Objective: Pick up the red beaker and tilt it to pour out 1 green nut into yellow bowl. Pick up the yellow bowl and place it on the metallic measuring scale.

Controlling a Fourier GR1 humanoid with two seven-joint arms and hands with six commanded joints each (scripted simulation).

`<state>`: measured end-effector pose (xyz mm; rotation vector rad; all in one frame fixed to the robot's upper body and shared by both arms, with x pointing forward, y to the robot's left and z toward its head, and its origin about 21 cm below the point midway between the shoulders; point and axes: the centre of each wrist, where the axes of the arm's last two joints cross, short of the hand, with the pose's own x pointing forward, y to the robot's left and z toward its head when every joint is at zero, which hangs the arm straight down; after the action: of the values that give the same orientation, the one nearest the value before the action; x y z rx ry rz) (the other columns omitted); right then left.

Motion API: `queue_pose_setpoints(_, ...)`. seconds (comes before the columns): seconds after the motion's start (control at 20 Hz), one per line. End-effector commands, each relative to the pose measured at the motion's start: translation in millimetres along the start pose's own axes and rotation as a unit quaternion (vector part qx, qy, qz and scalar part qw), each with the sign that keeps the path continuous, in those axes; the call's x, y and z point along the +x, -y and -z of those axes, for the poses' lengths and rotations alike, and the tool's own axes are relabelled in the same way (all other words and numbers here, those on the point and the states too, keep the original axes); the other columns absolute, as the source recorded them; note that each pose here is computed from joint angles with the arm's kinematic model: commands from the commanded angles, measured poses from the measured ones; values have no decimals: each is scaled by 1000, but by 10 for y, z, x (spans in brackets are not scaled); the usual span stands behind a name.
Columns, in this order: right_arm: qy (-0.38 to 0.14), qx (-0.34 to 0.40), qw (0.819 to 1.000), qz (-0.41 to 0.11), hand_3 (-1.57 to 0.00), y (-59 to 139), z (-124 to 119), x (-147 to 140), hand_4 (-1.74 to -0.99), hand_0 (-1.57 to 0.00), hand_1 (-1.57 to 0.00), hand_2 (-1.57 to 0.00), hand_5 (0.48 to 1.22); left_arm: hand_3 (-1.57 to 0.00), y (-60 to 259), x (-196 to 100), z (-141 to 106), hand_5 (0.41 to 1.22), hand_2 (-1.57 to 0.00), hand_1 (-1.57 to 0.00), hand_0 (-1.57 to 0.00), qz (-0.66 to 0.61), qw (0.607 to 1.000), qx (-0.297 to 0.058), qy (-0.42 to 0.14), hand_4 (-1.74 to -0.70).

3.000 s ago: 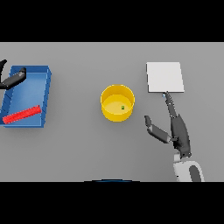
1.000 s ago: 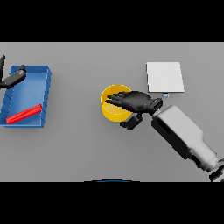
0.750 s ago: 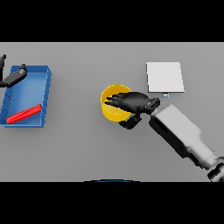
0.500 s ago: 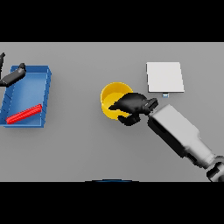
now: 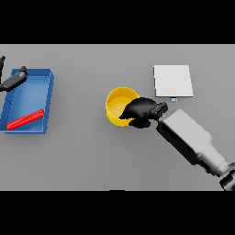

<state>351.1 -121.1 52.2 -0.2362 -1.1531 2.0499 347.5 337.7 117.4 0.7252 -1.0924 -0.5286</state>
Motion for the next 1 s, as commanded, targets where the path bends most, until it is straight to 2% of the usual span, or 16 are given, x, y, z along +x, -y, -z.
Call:
queue_pose_setpoints(0.0, -5, -3, 1000, 3, -1176, 12, 16, 23, -1711, -1480, -1474, -1424, 1199, 1, -11, 9, 14, 724, 1, 1, 1, -2, 1000, -1, -2, -806)
queue_pose_setpoints(0.1, 4, -3, 1000, 2, -1192, 23, -41, 9, -1722, -1513, -1509, -1453, 1207, 1, -23, -12, -14, 725, 1, 1, 1, 6, 1000, 3, 1, -803)
queue_pose_setpoints(0.2, 10, -15, 1000, 4, -1192, 147, -164, -8, -1729, -1534, -1531, -1490, 1212, 1, -17, -12, -7, 724, 1, 1, 1, 7, 1000, 2, -4, -801)
queue_pose_setpoints(0.35, -1, -29, 1000, -9, -1377, 388, -342, 4, -1731, -1552, -1551, -1506, 1216, 1, -7, -1, -18, 721, 1, 1, 1, 12, 1000, 2, -3, -798)
queue_pose_setpoints(0.45, -4, -37, 999, -10, -1348, 498, -457, 34, -1728, -1559, -1558, -1529, 1218, 1, 1, -15, 14, 719, 1, 1, 1, 9, 1000, 4, -9, -798)
queue_pose_setpoints(0.6, -36, -52, 998, -14, -1286, 638, -613, 18, -1723, -1565, -1564, -1550, 1219, 1, -32, 3, -1, 723, 1, 1, 1, 3, 1000, 2, 0, -803)
queue_pose_setpoints(0.7, -43, -52, 998, -7, -1248, 638, -669, 7, -1720, -1567, -1567, -1557, 1219, 1, 42, -9, 1, 723, 1, 1, 1, 3, 1000, -1, 1, -808)
queue_pose_setpoints(0.85, -43, -63, 997, -19, -1238, 690, -792, -37, -1719, -1569, -1569, -1564, 1220, 1, -31, 50, 5, 723, 1, 1, 1, 9, 1000, 8, 6, -800)
queue_pose_setpoints(0.95, -68, -80, 994, -30, -1318, 819, -869, -137, -1720, -1570, -1570, -1567, 1220, 1, -59, 27, -7, 735, 1, 1, 1, 4, 1000, 9, 7, -809)
